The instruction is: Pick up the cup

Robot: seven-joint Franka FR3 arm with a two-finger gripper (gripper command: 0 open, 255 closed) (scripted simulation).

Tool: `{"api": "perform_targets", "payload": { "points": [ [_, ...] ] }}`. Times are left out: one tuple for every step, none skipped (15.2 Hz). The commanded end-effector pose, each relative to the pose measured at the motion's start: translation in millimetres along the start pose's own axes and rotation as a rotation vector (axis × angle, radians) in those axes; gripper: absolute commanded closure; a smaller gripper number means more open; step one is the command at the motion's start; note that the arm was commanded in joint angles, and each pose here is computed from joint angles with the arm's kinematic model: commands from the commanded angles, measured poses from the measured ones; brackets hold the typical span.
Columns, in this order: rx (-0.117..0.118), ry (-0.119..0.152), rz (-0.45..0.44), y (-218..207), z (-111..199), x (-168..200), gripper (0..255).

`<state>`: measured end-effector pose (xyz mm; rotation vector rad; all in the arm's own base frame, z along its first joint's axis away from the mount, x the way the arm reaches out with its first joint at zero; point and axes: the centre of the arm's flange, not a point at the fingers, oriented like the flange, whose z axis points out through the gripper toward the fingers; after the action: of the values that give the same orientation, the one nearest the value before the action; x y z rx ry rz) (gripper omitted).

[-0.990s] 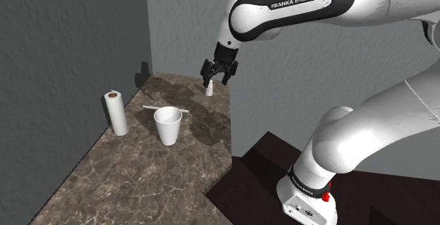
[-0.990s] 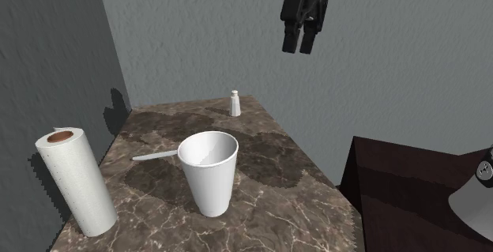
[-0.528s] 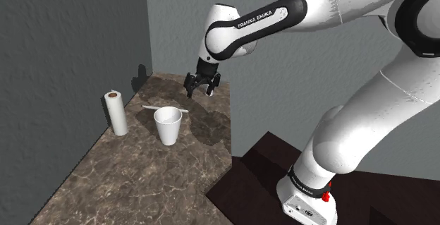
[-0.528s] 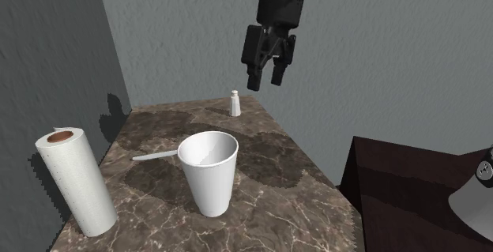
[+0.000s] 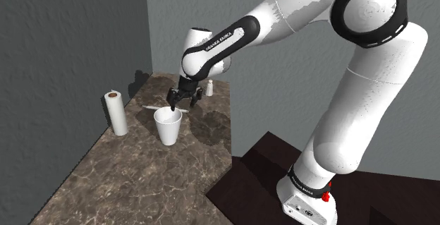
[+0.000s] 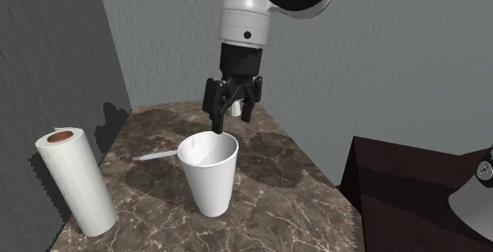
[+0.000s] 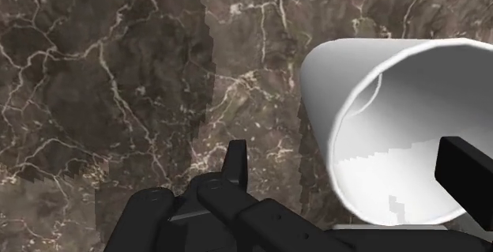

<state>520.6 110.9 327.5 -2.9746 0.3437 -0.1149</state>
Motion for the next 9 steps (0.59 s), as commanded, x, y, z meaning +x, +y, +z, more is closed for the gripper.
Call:
{"api": "perform_targets", "payload": {
  "points": [
    [0.002,-0.001,0.005,-6.9,14.1,8.4,0],
    [0.002,-0.001,0.005,-6.1,19.4,8.0,0],
    [0.002,-0.001,0.005,-5.3,24.6,7.7,0],
    [0.002,-0.001,0.005,-4.5,29.8,7.4,0],
    [0.002,-0.001,0.005,-3.7,35.0,7.1,0],
    [0.002,-0.001,0.005,-2.9,40.2,6.8,0],
    [0.002,-0.001,0.005,-2.1,45.4,6.5,0],
    [0.002,-0.001,0.005,-0.8,53.6,6.0,0],
    [0.002,-0.001,0.005,-0.8,53.6,5.9,0]
  ]
}}
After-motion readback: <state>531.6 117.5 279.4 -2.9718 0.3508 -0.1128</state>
